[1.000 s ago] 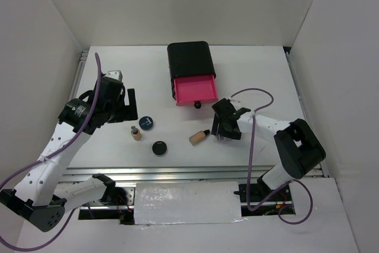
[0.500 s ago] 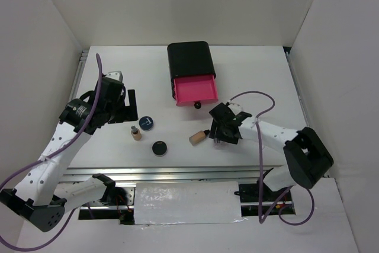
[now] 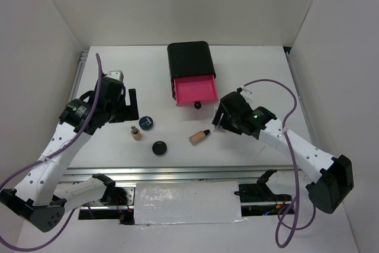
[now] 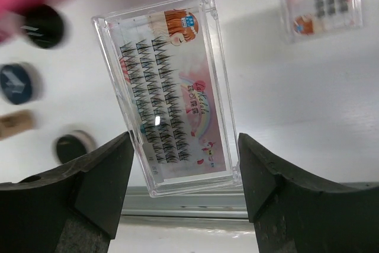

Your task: Organize the makeup

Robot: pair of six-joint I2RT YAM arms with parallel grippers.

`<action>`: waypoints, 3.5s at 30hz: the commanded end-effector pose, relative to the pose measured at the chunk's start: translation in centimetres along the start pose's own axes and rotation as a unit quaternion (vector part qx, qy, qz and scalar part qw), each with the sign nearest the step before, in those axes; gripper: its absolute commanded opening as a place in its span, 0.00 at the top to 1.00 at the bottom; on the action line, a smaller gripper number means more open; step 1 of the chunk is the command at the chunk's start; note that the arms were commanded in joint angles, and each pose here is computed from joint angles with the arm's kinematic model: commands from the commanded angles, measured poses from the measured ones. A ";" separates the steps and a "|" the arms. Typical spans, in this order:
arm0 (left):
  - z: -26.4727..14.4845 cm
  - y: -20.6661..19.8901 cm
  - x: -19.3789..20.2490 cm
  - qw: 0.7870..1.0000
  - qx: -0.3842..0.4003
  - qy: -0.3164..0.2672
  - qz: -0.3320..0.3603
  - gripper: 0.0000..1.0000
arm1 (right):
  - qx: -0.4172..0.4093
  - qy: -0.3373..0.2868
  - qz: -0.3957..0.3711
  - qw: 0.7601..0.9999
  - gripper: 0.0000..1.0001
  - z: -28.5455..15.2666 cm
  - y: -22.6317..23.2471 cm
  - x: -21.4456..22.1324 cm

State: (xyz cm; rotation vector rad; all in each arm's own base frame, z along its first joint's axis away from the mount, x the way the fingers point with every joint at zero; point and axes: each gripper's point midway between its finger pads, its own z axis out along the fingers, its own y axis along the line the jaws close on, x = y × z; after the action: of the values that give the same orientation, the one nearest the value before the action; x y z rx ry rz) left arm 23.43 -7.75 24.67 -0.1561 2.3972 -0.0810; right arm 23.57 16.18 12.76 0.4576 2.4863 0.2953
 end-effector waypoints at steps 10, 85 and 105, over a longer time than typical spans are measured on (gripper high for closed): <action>-1.1 -0.9 -0.9 0.999 0.034 -0.023 0.000 0.01 | -0.139 -0.111 0.102 0.979 0.50 -5.3 11.6 -10.6; -2.3 0.4 -0.3 0.999 0.028 -0.033 0.033 0.01 | 0.100 0.002 0.060 0.993 0.00 6.2 -6.8 -12.3; -1.1 0.3 1.0 0.998 0.032 -0.010 0.048 0.01 | 0.064 0.140 -0.131 0.979 0.00 10.1 -8.3 -9.7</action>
State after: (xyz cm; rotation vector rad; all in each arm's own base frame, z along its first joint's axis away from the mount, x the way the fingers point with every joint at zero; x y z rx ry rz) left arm 21.60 -7.32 24.87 -0.0515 2.3868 -0.1038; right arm 34.54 5.86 6.65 0.2557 2.7926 0.0983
